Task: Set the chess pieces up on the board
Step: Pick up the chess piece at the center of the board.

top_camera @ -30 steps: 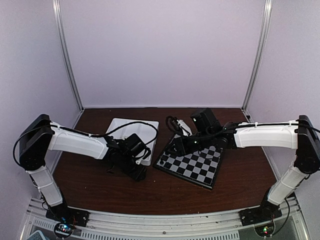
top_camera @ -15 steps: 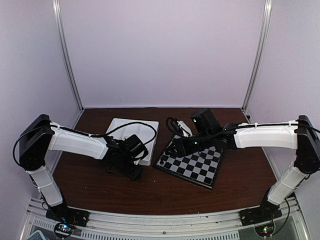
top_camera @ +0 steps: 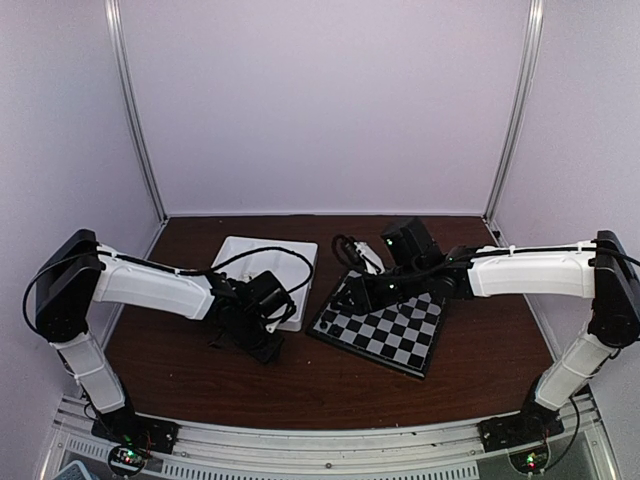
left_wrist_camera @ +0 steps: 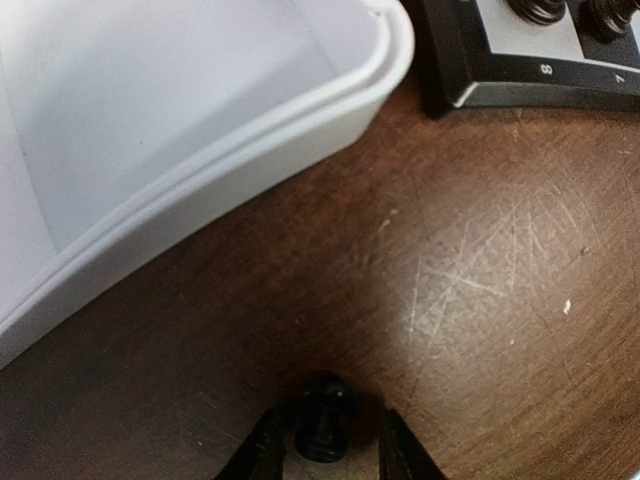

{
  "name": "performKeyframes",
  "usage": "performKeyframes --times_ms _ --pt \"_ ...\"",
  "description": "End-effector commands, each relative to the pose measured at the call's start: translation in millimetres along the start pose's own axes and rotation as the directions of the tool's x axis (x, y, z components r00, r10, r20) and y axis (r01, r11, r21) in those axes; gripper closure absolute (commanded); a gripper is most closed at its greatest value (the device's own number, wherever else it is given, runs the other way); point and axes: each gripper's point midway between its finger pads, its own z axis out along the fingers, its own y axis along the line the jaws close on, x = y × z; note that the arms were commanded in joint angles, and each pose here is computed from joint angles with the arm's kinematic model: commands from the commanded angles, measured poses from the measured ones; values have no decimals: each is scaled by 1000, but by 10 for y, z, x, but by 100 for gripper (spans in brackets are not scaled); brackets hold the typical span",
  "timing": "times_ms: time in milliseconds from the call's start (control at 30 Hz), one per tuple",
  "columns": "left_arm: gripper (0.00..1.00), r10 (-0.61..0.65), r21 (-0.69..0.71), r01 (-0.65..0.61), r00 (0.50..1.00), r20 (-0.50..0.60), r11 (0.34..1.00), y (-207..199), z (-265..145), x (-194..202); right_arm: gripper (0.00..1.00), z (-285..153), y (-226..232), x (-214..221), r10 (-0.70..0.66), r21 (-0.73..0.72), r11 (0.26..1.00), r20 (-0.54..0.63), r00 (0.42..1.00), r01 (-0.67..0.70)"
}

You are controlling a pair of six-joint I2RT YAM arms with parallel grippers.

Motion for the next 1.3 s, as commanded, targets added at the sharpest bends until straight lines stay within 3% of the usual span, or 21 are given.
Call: performKeyframes --times_ms 0,533,767,1100,1267 --pt "68 39 26 -39 999 -3 999 -74 -58 54 63 -27 8 -4 3 -10 1000 7 1000 -3" --pt "79 45 2 -45 998 32 999 -81 -101 -15 63 22 2 49 21 -23 999 -14 1000 -22" --pt "80 27 50 -37 983 180 998 -196 -214 -255 63 159 -8 204 81 -63 994 -71 994 -86" --pt "79 19 195 -108 912 411 975 -517 -374 -697 63 282 68 284 192 -140 969 -97 977 -204" --pt "75 41 129 -89 941 335 988 -429 -276 -662 63 267 20 328 194 -116 972 -98 976 -205"
